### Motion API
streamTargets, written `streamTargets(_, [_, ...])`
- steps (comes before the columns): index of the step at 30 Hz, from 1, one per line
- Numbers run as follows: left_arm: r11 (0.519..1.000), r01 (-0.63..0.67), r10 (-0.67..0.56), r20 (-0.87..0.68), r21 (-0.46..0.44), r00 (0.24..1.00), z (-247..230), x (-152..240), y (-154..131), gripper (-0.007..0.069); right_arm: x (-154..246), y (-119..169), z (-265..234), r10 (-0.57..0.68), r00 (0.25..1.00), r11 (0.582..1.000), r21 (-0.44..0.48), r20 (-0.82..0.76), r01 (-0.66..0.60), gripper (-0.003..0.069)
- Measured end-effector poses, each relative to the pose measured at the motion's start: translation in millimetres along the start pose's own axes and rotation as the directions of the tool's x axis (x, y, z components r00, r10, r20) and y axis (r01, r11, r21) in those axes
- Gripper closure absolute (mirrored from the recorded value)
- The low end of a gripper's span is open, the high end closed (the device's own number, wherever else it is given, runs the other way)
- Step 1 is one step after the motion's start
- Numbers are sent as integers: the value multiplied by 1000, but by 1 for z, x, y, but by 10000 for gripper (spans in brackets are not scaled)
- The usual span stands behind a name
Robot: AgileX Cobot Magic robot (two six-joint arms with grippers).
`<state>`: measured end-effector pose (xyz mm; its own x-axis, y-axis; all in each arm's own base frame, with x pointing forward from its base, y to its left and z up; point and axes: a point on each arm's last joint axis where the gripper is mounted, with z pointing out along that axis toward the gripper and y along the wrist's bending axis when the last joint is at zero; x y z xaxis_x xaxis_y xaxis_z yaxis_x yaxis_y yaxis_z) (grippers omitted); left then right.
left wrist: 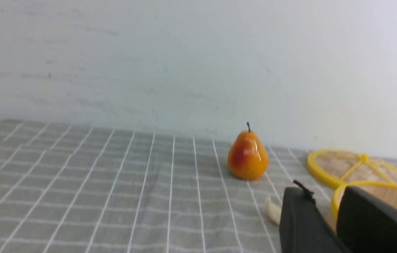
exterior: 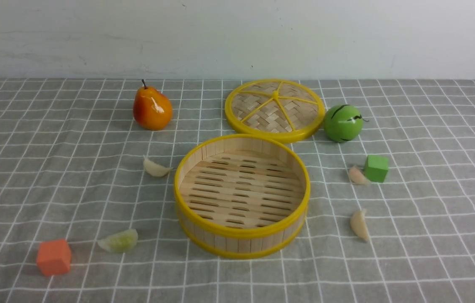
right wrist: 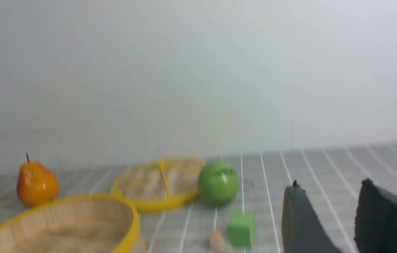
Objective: Put the dumplings into the steamer on the table with the grey tablecloth.
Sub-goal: 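Reach for and grasp a dumpling on the table with the left gripper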
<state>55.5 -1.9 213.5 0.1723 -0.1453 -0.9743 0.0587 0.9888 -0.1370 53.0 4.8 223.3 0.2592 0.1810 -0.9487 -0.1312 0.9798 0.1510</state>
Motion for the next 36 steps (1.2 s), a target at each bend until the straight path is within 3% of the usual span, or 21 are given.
streamTargets(4, [998, 67, -68, 90, 13, 994, 0, -8, -1, 462, -20, 4, -2, -15, 976, 999, -42, 217, 25, 419])
streamTargets(7, [972, 232, -234, 135, 34, 963, -1, -13, 0, 461, -34, 7, -7, -8, 925, 997, -71, 381, 38, 419])
streamTargets(11, [872, 484, -490, 146, 73, 860, -1, -15, 1, 461, -42, 9, -11, 12, 884, 995, -91, 466, 35, 419])
streamTargets(13, [780, 616, -626, 152, 110, 765, -2, -19, 1, 461, -44, 9, -11, 54, 881, 994, -112, 470, -1, 419])
streamTargets(15, [744, 648, -668, 160, 164, 727, -3, -36, -4, 466, -54, 11, -11, 94, 873, 991, -133, 479, -34, 419])
streamTargets(19, [838, 501, -541, 195, 217, 818, 1, -90, -16, 529, -87, 16, -4, 67, 870, 993, -119, 489, -9, 419])
streamTargets(23, [908, 402, -413, 103, 117, 905, 33, -119, -21, 638, -97, 17, 20, -32, 924, 996, -60, 380, 59, 419])
streamTargets(25, [927, 373, -373, -6, 36, 928, 62, -117, -20, 639, -91, 16, 35, -47, 956, 997, -46, 290, 63, 419])
streamTargets(30, [879, 426, -473, -274, -215, 837, 117, -88, -12, 639, -77, 14, 53, 26, 985, 999, -50, 173, -17, 419])
streamTargets(32, [877, 396, -475, -366, -271, 800, 130, -79, -15, 639, -76, 14, 57, 77, 983, 996, -62, 165, -68, 419])
streamTargets(36, [925, 280, -379, -545, -259, 748, 150, -76, -36, 639, -76, 16, 67, 96, 993, 994, -58, 73, -92, 465])
